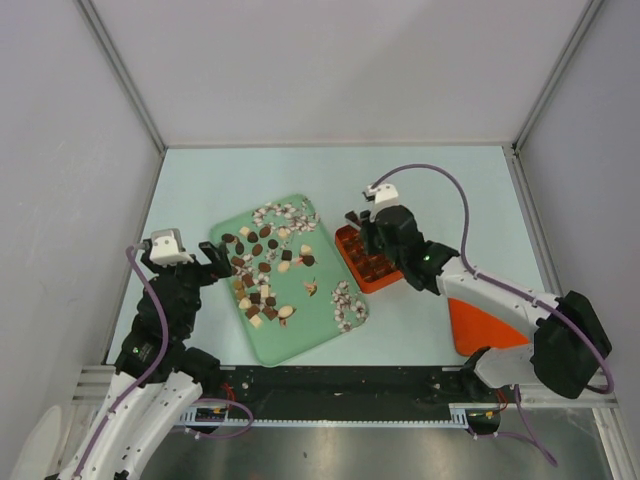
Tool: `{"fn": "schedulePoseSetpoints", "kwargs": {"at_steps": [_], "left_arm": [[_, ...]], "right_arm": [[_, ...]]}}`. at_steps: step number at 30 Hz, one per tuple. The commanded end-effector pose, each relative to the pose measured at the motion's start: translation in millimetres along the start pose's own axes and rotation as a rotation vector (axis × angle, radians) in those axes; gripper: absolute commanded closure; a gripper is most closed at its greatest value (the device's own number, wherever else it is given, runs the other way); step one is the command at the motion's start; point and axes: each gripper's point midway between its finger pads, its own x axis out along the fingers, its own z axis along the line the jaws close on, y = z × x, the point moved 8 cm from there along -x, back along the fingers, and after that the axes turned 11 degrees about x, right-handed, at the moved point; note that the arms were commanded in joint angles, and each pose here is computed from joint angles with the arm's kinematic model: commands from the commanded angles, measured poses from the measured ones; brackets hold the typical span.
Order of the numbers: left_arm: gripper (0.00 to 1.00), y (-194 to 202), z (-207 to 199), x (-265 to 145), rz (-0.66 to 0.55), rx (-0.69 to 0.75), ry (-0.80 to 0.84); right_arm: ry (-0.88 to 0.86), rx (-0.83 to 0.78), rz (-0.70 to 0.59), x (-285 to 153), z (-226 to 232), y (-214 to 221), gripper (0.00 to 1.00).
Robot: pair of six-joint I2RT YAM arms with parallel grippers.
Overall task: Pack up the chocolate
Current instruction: Place the fake chocolate in the packing box.
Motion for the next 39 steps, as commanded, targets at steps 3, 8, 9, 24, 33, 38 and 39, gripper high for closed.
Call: {"fn": "schedulePoseSetpoints", "kwargs": {"at_steps": [3, 8, 9, 24, 33, 38, 39], "left_arm": [[0.05, -4.5, 0.4, -0.1, -0.033, 0.0, 0.01], [0.04, -4.4, 0.1, 0.4, -0.032, 0.003, 0.011], [0.05, -4.3, 0.1, 0.4, -0.033, 0.002, 0.011], [0.04, -4.5, 0.1, 0.4, -0.034, 0.004, 0.013], [0.05, -3.6, 0.4, 0.3, -0.032, 0.005, 0.011], [0.04, -3.3, 0.3, 0.2, -0.03, 0.006, 0.011], [0.04, -3.8, 0.4, 0.0, -0.033, 0.005, 0.011]], "right_arm": [[0.074, 0.112, -0.015, 7.6, -49.8, -6.0, 0.81], [0.092, 0.146, -0.016, 20.5, -65.8, -6.8, 0.81], [0.096, 0.152, -0.01, 23.9, -68.6, -5.1, 0.81], [0.145, 0.169, 0.056, 47.0, -87.5, 27.0, 0.8], [0.152, 0.162, 0.031, 50.7, -91.0, 28.2, 0.69], [0.158, 0.165, 0.02, 42.9, -91.6, 24.5, 0.63], [0.155, 0.166, 0.012, 41.2, -90.9, 21.9, 0.62]]}}
